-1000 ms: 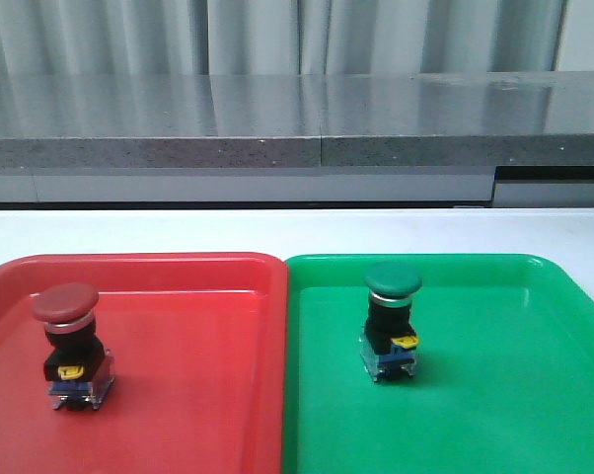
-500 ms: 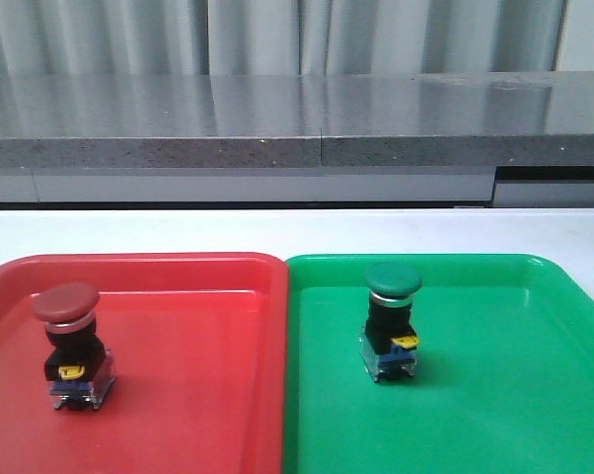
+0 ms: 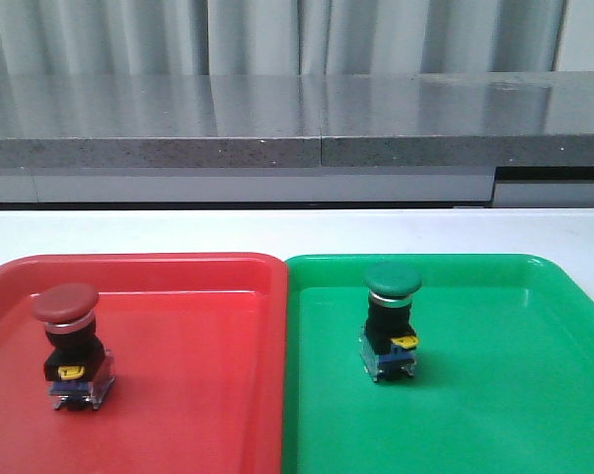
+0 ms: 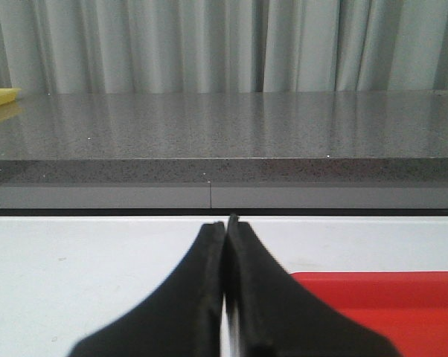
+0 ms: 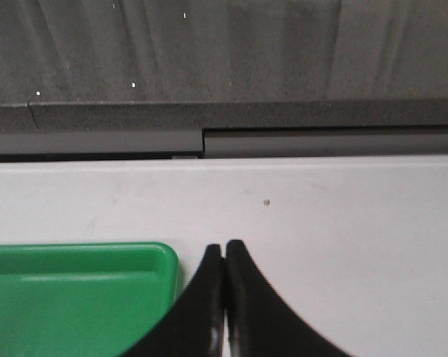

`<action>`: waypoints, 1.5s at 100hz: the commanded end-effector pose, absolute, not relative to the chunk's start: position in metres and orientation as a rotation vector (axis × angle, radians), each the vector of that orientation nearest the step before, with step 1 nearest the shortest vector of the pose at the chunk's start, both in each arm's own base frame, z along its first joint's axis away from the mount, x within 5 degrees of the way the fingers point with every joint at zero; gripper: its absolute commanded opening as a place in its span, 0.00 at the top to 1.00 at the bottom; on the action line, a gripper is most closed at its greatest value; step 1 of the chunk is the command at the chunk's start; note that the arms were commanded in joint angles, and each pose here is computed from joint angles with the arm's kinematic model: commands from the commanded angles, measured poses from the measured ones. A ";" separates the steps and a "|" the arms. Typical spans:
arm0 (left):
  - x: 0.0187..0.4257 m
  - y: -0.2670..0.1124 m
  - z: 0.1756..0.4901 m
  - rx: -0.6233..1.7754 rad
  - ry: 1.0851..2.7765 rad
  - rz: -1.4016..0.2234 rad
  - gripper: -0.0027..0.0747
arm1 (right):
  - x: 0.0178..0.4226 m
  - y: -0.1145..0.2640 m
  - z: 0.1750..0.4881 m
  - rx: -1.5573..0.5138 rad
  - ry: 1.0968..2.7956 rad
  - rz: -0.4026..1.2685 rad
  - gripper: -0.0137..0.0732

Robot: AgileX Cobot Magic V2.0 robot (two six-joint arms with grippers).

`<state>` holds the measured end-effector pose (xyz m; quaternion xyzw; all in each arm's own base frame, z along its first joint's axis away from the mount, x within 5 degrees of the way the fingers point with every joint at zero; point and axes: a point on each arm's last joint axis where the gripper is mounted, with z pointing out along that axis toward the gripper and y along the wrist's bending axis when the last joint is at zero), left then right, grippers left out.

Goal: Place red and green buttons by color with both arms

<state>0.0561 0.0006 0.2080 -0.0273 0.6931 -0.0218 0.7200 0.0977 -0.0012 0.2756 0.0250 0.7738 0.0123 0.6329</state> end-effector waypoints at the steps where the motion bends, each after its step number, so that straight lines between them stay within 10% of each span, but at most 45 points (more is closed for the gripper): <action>1: 0.053 0.001 0.212 -0.065 1.440 -0.057 0.99 | 0.091 -0.001 0.289 0.031 1.586 0.018 0.92; 79: 0.053 0.001 0.212 -0.065 1.440 -0.057 0.99 | 0.052 0.000 0.220 0.059 1.374 0.067 0.92; 150: 0.053 0.001 0.212 -0.065 1.440 -0.057 0.99 | 0.052 0.000 0.222 0.006 1.355 0.014 0.92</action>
